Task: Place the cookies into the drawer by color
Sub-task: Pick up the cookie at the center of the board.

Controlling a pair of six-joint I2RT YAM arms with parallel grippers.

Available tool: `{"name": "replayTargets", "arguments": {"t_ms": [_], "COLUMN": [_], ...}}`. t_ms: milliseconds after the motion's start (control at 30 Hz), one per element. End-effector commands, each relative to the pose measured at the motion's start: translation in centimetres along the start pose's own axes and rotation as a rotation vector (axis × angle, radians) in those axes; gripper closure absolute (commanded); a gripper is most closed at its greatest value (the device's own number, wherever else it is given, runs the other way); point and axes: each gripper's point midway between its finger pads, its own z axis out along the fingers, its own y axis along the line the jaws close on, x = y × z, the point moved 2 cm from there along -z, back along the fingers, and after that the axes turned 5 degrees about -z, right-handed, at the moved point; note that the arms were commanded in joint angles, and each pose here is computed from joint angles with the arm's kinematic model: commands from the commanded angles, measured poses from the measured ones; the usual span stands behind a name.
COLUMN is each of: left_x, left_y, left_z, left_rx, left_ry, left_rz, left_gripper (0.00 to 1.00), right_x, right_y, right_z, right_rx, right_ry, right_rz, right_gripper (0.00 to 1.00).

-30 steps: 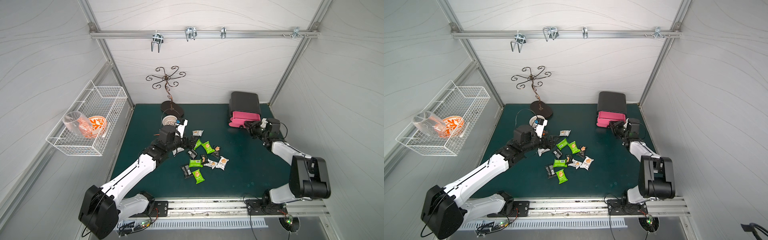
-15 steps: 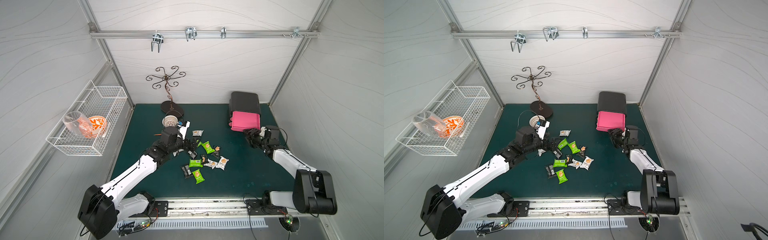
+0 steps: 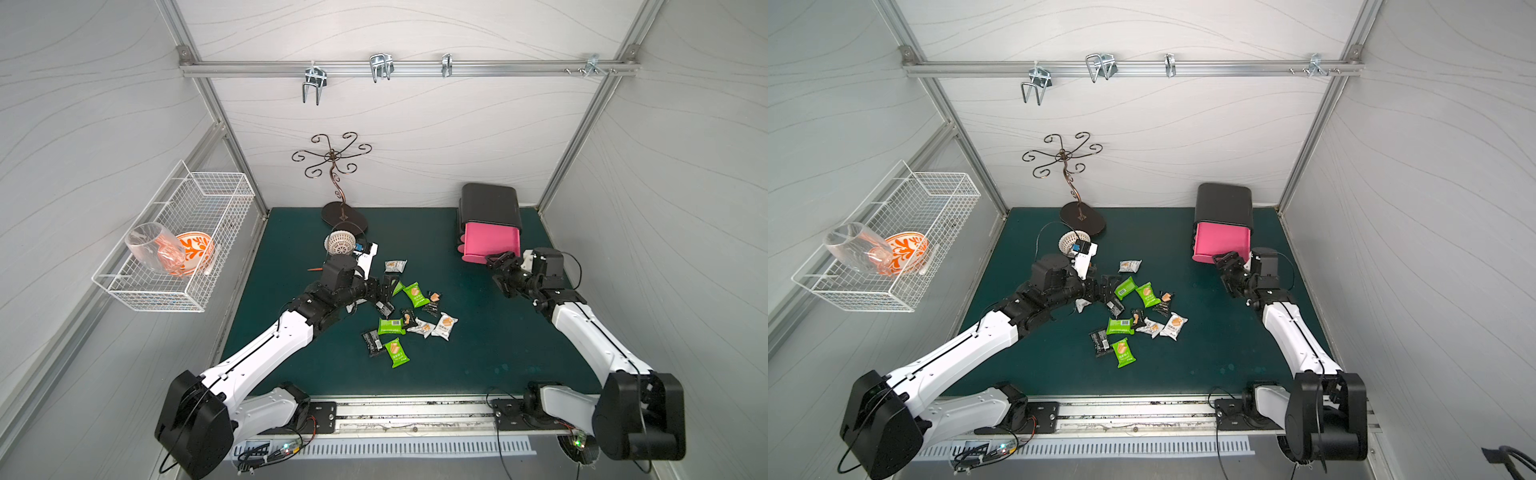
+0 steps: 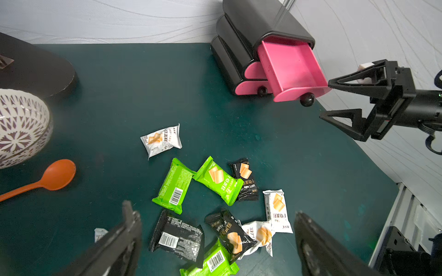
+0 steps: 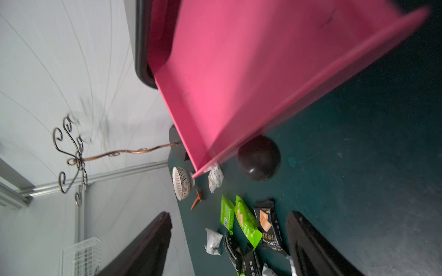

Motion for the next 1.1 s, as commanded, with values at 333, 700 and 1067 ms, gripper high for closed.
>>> {"name": "replayTargets", "arguments": {"t_ms": [333, 700, 1067], "left_x": [-0.6, 0.7, 1.2], "left_y": [-0.5, -0.3, 0.0], "left_z": [-0.2, -0.2, -0.3], "left_rx": [-0.007, -0.033, -0.053], "left_ry": [-0.037, 0.019, 0.036], "left_rz": [0.015, -0.021, -0.028], "left_gripper": [0.01, 0.01, 0.01], "right_x": [9.7, 13.0, 14.2], "right_y": [1.1, -0.5, -2.7], "right_z": [3.3, 7.4, 11.0], "right_rx": [0.165, 0.294, 0.424], "right_ry": [0.333, 0.416, 0.476], "right_rz": [-0.440, -0.554, -0.559], "right_gripper": [0.23, 0.39, 0.42]}}
